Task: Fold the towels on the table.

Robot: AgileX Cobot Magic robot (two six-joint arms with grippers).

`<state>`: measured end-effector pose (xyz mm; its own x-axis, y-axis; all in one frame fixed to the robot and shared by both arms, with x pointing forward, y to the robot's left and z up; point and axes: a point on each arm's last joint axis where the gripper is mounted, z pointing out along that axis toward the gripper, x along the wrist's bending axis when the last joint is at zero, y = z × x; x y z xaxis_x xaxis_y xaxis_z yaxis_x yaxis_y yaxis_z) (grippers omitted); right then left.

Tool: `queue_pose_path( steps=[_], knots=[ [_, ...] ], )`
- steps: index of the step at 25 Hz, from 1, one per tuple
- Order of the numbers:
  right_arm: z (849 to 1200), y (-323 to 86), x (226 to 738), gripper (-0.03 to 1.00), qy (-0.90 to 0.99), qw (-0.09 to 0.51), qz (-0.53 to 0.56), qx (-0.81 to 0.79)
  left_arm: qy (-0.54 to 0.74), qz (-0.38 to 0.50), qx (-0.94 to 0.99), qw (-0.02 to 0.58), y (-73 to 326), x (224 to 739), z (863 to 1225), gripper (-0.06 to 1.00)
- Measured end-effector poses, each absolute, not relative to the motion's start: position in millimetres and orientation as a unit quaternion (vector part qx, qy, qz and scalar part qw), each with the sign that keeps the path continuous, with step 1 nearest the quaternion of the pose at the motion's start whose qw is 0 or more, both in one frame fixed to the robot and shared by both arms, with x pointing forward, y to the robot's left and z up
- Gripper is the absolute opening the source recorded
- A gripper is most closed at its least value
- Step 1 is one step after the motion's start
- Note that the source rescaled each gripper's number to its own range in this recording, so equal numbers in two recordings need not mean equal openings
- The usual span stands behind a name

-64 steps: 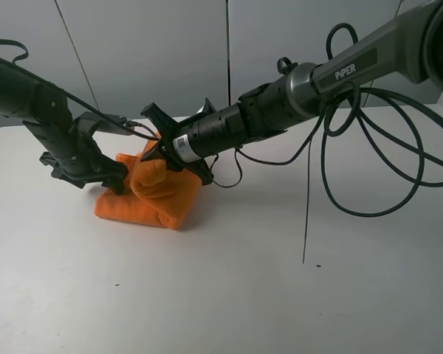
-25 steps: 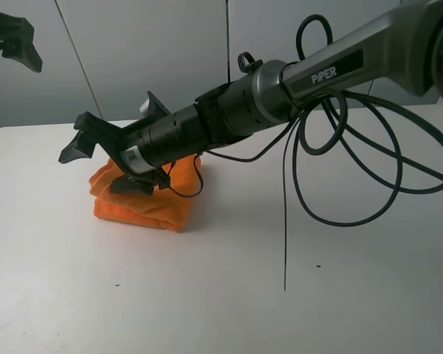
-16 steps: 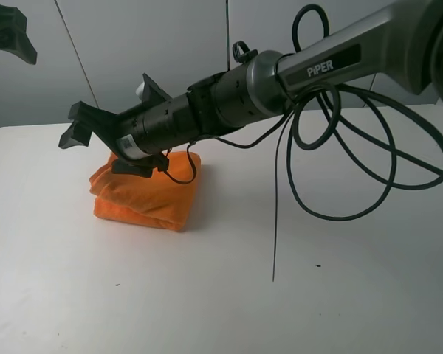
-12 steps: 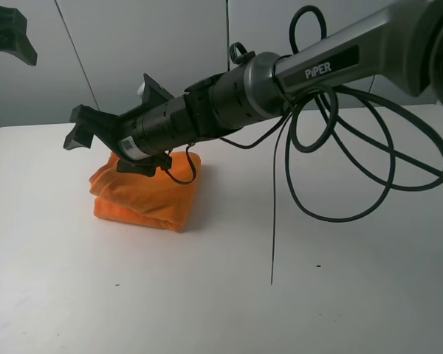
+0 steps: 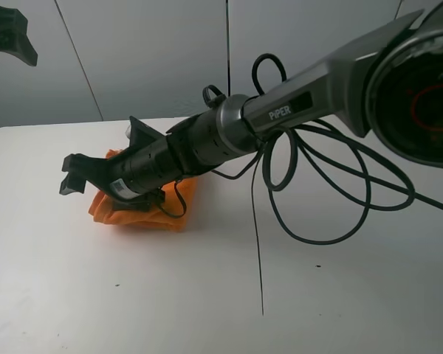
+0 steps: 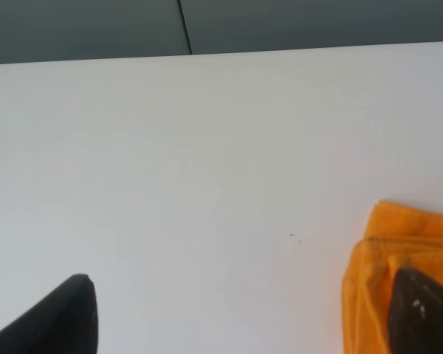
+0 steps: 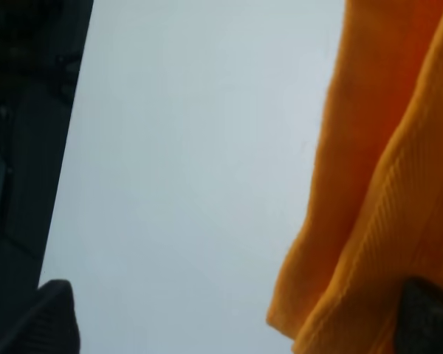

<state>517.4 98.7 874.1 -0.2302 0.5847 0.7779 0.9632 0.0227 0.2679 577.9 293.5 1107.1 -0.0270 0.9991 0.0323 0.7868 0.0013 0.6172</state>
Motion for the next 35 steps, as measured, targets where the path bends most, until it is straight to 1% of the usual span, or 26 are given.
queue_pose_path(
  steps=[3,6,8,11,14,17,19,20,22,25,29,33,35],
  knots=[
    [879,99,518,0.92,-0.682,0.232,-0.408,-0.561,0.674,0.245,0.663,0.217,293,578,1107,1.0],
    [908,100,518,0.92,-0.686,0.223,-0.438,-0.537,0.674,0.243,0.663,0.215,294,578,1107,1.0],
    [935,96,520,0.92,-0.698,0.191,-0.461,-0.514,0.673,0.242,0.667,0.211,294,575,1108,1.0],
    [957,77,529,0.94,-0.722,0.125,-0.466,-0.495,0.661,0.246,0.675,0.216,293,566,1119,1.0],
    [957,36,546,0.95,-0.729,0.081,-0.442,-0.516,0.657,0.246,0.677,0.224,293,548,1135,1.0],
    [965,-30,562,0.96,-0.714,0.015,-0.42,-0.56,0.657,0.246,0.676,0.225,294,526,1147,1.0],
    [983,-82,562,0.96,-0.691,-0.03,-0.416,-0.59,0.656,0.248,0.676,0.228,295,502,1149,1.0],
    [986,-107,556,0.96,-0.682,-0.044,-0.406,-0.607,0.656,0.246,0.677,0.225,295,490,1147,1.0],
    [1003,-150,537,0.96,-0.668,-0.072,-0.401,-0.622,0.654,0.255,0.672,0.235,296,459,1148,1.0],
    [1018,-194,495,0.96,-0.666,-0.101,-0.391,-0.627,0.652,0.277,0.653,0.266,298,409,1152,1.0],
    [1040,-221,437,0.96,-0.7,-0.148,-0.373,-0.591,0.642,0.315,0.624,0.315,301,338,1157,1.0],
    [1065,-249,390,0.96,-0.7,-0.208,-0.339,-0.593,0.641,0.322,0.617,0.324,304,286,1141,1.0],
    [1074,-261,367,0.99,-0.694,-0.226,-0.326,-0.602,0.638,0.328,0.614,0.329,305,268,1131,1.0]
  ],
)
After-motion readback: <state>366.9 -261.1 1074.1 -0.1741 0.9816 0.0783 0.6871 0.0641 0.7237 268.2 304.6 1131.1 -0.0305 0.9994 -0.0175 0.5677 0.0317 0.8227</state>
